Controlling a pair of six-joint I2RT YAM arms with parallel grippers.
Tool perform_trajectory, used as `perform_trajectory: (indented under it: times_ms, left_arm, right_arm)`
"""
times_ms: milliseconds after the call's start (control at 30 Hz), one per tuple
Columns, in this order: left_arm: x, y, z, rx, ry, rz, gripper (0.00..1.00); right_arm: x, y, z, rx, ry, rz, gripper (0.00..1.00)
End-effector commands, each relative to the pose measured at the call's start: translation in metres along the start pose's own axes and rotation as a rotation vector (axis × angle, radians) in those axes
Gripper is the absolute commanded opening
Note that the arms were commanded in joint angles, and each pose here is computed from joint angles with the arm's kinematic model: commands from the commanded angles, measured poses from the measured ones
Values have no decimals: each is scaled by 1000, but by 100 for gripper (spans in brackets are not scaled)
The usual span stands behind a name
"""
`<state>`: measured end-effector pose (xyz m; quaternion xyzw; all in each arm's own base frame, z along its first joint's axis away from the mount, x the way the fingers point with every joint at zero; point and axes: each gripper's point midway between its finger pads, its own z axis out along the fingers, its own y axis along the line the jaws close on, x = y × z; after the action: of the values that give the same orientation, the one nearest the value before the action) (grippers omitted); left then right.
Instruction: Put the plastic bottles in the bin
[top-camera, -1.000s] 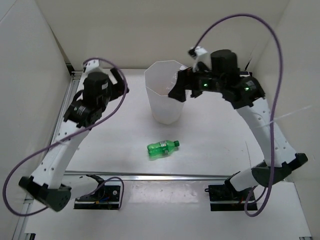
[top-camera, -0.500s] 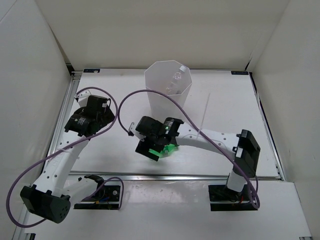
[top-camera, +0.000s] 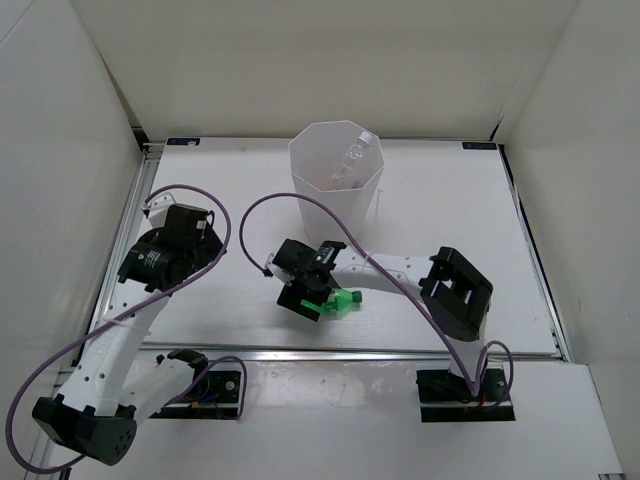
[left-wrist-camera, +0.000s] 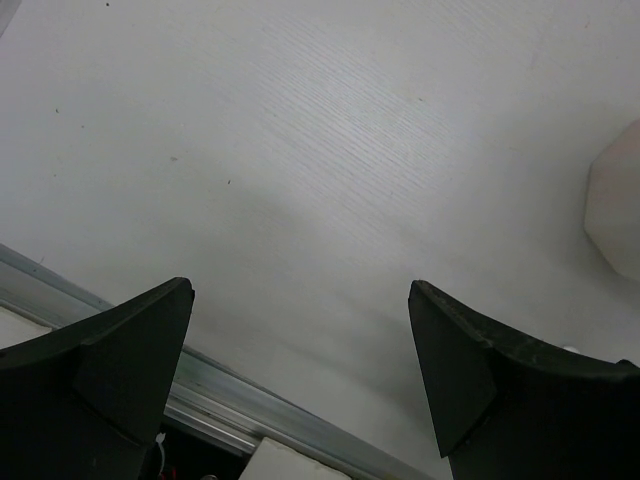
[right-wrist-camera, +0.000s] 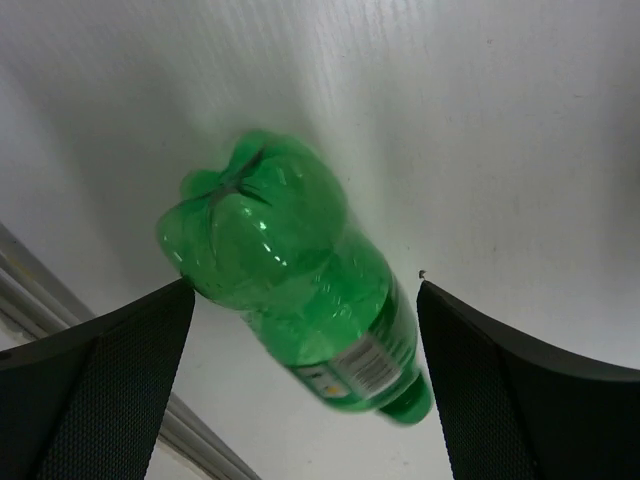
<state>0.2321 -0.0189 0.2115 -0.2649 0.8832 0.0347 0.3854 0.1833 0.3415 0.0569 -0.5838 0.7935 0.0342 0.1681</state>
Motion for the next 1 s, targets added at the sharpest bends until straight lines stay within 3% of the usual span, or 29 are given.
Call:
perform_trajectory:
  times_ms: [0,133,367,400,533,567,667,700,733,867,967]
  left_arm:
    - [6,10,-2,-20,24,20,100]
    - [5,18,-4,-47,18,28,100]
    - [-7,38,-4,-122,-38,-7,100]
    - [-9,39,-6,-124,-51,-21,100]
    - [-12,51,-5,-181,-66,-70,100]
    - [-12,51,-5,-181,-67,-70,100]
    - [-10,49,-4,-165,-60,-93,100]
    - [-8,49,-2,-165,-59,-93,100]
    - [-3,49,0,-164,-44,-87,100]
    - [5,47,5,-154,-18,-82,100]
    - [9,47,6,-152,-3,-68,100]
  right_arm:
    - [-16,-2,5,-56,-70,34,95]
    - [-12,-6,19,-120,-53,124,90]
    - [-12,6,13,-227,16,238,54]
    - [-18,4,0,-226,8,251,38]
    - [-47,-3,-54,-223,-13,343,26]
    - [-87,-15,-95,-212,-152,346,26]
    - [-130,-55,-170,-61,-371,380,26]
    - [-151,-78,-220,-1,-524,402,35]
    - [-164,-97,-247,44,-629,402,37]
    - [-160,-185,-337,214,-940,543,37]
    - [-154,-226,-346,278,-1018,602,35]
